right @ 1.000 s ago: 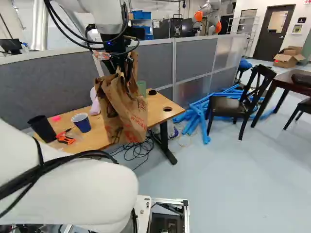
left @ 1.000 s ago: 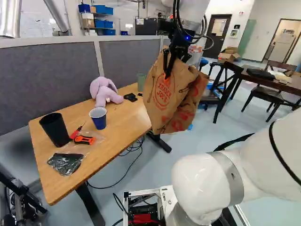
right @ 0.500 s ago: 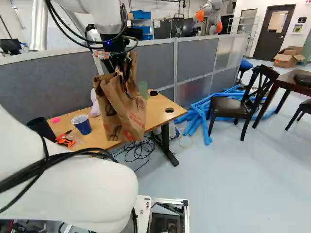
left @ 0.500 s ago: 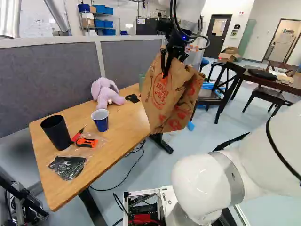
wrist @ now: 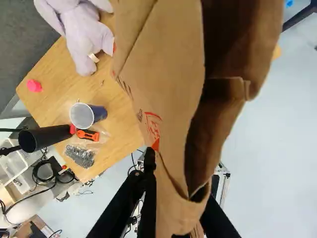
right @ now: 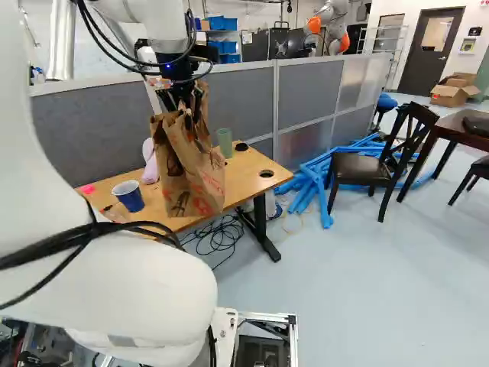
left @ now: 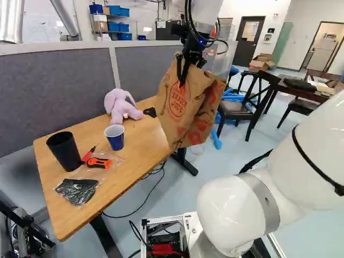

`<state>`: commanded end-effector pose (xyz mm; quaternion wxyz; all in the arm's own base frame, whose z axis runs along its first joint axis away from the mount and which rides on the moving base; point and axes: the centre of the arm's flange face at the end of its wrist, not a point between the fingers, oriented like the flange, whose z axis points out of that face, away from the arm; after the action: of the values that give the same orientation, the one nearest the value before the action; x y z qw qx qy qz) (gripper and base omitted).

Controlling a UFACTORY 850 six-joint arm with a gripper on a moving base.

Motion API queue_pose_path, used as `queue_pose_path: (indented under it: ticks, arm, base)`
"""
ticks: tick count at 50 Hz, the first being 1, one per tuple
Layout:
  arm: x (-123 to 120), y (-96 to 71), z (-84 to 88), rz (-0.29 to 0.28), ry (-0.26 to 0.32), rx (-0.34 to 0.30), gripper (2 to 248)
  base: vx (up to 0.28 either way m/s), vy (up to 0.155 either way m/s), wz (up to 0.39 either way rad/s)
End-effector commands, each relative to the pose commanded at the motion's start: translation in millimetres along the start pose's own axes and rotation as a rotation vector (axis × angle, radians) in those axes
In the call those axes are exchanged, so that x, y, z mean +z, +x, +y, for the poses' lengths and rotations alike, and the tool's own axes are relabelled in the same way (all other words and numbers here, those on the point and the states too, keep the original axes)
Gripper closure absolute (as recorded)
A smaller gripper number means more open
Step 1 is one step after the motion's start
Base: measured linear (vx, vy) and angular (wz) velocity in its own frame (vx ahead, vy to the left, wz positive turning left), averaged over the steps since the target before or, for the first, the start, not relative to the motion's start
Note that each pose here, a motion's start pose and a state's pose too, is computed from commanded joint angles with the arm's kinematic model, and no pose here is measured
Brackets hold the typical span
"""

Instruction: Pick up the bag on the ground and place it on the table

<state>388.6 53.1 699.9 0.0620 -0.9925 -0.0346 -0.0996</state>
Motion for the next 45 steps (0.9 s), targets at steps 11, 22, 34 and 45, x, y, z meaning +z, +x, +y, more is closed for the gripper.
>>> queue_pose_path:
  ticks: [11, 22, 34, 45]
  arm:
    - [5.9, 23.6, -13.5, -0.011, 0.006, -0.029, 232]
    - [11.6, 46.6, -25.7, -0.018, 0.010, -0.052, 232]
    - [17.4, 70.6, -35.2, -0.021, 0.013, -0.068, 232]
    - [22.7, 92.6, -42.2, -0.021, 0.015, -0.077, 232]
  base:
    - [0.000, 0.000, 0.000]
    - [0.000, 0.000, 0.000]
    - [0.000, 0.000, 0.000]
    - [0.000, 0.000, 0.000]
